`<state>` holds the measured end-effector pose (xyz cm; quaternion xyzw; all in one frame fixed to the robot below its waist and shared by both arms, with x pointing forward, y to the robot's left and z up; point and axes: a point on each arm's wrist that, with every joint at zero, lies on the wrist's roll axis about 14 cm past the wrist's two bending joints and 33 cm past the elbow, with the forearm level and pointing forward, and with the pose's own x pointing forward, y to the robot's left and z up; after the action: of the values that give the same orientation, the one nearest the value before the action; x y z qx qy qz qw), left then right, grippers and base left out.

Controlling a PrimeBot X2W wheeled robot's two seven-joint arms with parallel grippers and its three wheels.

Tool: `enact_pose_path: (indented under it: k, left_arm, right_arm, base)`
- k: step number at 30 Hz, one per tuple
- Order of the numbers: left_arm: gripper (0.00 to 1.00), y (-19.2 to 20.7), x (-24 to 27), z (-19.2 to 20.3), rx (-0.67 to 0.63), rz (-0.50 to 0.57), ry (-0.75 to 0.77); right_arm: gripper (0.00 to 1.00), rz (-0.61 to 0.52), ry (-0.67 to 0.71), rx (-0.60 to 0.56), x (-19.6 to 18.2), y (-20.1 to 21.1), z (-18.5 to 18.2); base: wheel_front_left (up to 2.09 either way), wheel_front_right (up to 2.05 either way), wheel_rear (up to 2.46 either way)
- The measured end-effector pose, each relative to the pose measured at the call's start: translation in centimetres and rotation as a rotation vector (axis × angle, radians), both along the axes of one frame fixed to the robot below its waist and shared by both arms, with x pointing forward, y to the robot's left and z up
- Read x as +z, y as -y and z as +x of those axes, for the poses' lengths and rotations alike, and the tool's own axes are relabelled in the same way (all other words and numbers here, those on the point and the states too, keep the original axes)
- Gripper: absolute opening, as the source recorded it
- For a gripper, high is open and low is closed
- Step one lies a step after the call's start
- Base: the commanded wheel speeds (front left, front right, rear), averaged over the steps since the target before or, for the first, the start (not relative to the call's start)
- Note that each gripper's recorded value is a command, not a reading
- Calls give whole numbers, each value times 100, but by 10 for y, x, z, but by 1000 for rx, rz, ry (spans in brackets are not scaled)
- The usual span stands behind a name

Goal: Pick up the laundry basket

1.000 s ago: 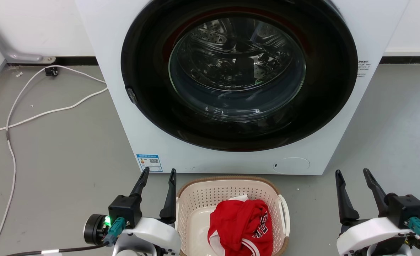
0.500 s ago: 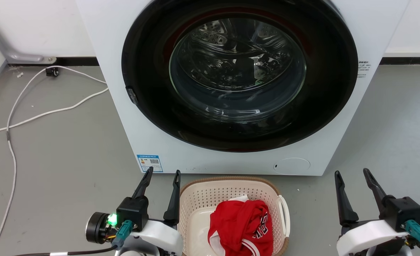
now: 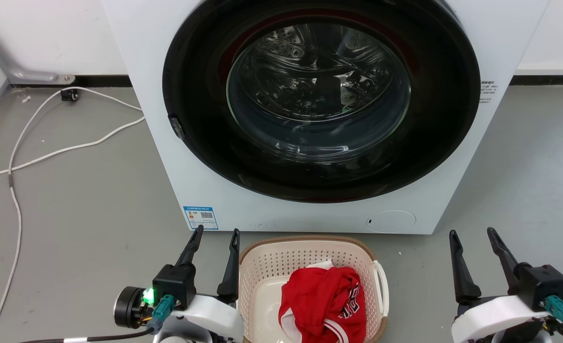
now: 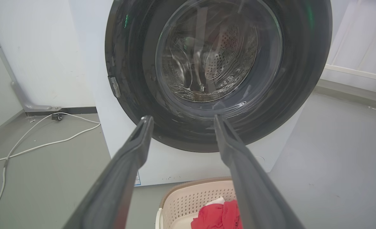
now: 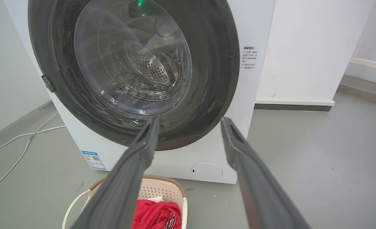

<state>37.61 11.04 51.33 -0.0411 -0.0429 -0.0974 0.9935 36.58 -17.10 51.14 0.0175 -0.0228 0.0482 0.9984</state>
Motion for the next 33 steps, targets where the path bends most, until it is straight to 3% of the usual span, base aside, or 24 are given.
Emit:
enact_pose_path:
  k: [16,22,33]
  left_arm:
    - [100,4,-30,26,-11,-13,-93]
    - [100,6,-67,49,-10,-16,-197]
    - [100,3,-176,93,-16,-20,-474]
  right_arm:
    - [100,29,-91,-37,-30,11,20]
    - [100,42,-199,-49,-69,14,39]
    - [100,47,-475,-39,-178,16,78]
  base:
    - [0,0,0]
    - [0,0,0]
    - [0,0,0]
